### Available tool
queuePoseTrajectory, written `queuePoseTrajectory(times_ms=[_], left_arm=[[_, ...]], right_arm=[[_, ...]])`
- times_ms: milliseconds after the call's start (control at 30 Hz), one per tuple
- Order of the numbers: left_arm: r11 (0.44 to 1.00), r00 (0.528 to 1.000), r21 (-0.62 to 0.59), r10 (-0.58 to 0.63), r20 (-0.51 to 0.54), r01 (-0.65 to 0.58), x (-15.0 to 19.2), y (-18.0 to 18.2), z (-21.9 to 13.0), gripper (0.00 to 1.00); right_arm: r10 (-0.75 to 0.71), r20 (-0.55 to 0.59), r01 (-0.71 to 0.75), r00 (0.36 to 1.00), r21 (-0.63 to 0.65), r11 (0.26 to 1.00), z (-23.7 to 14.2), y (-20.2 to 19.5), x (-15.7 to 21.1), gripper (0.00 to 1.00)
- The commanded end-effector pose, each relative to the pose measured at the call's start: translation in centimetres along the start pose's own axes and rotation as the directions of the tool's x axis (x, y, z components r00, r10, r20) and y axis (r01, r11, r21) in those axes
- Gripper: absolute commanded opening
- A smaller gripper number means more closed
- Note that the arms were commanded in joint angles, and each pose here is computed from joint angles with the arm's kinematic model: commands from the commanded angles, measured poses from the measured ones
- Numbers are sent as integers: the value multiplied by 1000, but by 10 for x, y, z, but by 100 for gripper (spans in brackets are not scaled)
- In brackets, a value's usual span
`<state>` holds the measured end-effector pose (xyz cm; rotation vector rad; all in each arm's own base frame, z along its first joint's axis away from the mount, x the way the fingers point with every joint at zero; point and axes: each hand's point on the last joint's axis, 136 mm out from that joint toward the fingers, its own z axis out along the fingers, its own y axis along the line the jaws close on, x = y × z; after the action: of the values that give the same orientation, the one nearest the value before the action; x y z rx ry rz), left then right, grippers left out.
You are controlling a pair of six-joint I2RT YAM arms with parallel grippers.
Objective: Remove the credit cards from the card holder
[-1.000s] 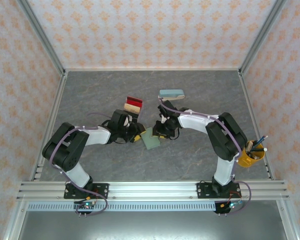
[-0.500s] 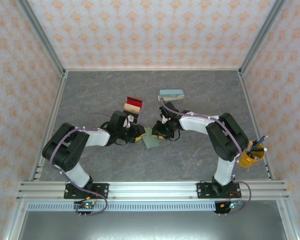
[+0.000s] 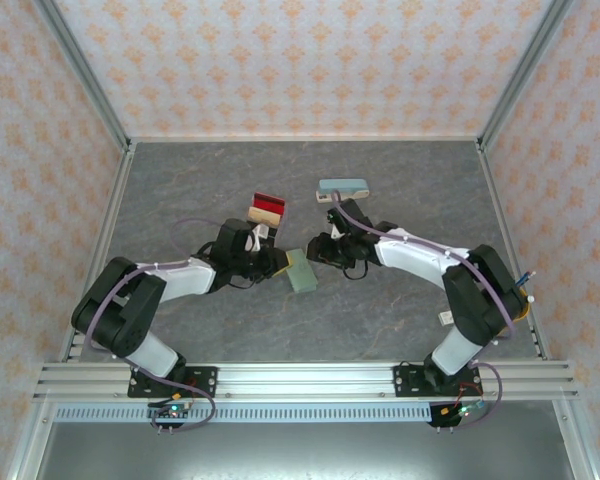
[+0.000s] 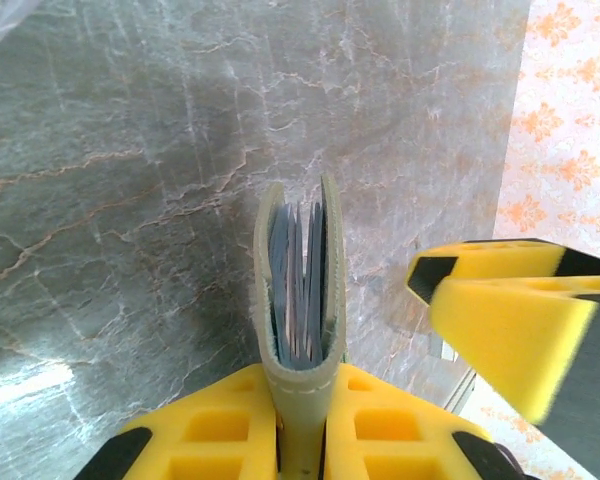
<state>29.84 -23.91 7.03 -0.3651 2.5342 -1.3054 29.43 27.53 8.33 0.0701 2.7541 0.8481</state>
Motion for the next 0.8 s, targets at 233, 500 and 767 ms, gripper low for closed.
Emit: queuePoseTrajectory(times_ms=[233,500,767], left_arm=[[993,993,47,109,53,-111,-14,-37,-12,0],[992,991,58,110,72,-115,-18,-43,-13,0],[990,990,67,119,78,-124,-19,-48,-13,0]], right_arm=[[-52,-41,48,998,-82,996,6,28,5,44],[-72,-69,67,995,-73,995,11,28,10,42],[-73,-68,74,995,14,997,14,12,10,37]])
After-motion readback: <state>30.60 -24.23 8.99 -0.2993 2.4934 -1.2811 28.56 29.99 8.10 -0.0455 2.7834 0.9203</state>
